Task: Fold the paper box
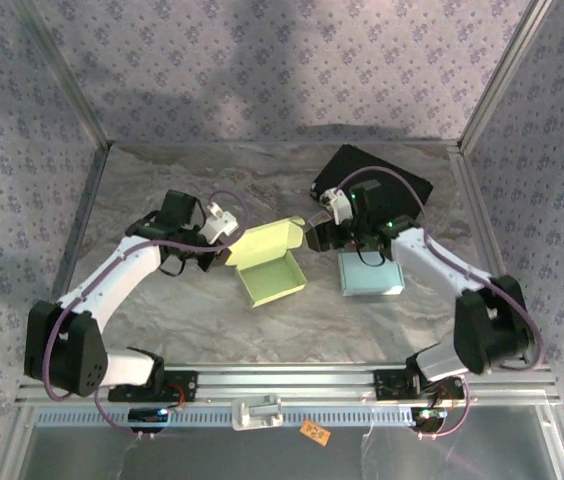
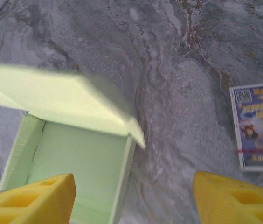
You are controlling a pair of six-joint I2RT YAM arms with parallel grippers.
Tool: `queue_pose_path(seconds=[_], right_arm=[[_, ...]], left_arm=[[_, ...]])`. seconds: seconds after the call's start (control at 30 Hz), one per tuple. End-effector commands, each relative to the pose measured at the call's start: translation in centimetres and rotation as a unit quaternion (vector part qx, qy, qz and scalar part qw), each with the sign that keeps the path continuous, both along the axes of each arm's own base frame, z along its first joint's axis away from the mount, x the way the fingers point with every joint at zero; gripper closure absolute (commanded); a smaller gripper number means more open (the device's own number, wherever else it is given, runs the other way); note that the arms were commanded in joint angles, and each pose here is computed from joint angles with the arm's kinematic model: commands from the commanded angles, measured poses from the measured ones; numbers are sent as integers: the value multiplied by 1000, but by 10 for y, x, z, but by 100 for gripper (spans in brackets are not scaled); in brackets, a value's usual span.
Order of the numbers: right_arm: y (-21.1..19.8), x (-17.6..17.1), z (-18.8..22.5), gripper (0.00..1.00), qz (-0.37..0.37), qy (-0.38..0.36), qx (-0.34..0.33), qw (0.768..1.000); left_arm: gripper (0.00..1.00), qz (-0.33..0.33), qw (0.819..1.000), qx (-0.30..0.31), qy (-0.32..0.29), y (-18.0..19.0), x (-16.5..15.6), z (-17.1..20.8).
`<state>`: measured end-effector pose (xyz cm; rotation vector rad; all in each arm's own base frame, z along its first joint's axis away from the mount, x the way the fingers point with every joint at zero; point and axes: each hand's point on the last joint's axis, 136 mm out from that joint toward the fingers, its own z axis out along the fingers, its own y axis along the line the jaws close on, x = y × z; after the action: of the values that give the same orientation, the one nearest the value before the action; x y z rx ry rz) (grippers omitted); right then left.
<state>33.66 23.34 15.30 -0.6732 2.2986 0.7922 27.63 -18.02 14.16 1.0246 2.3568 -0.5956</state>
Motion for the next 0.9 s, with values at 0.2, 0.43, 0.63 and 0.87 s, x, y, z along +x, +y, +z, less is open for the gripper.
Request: queue_pose_path(seconds=[0.2,0.43,0.63,0.87], right_arm=[[40,20,-5,41,109,-13,22,994],[40,9,-9,55,111,4,7,994],[32,7,-11,61,67,13,-33,997],[44,6,-6,75,53,1,-58,997]], left_arm=[[100,-1,1000,4,8,-1,6,0],[100,35,999,19,4,5,16,-2],[100,67,997,30,-5,10,25,-2],[100,81,996,35,-9,8,29,-1]])
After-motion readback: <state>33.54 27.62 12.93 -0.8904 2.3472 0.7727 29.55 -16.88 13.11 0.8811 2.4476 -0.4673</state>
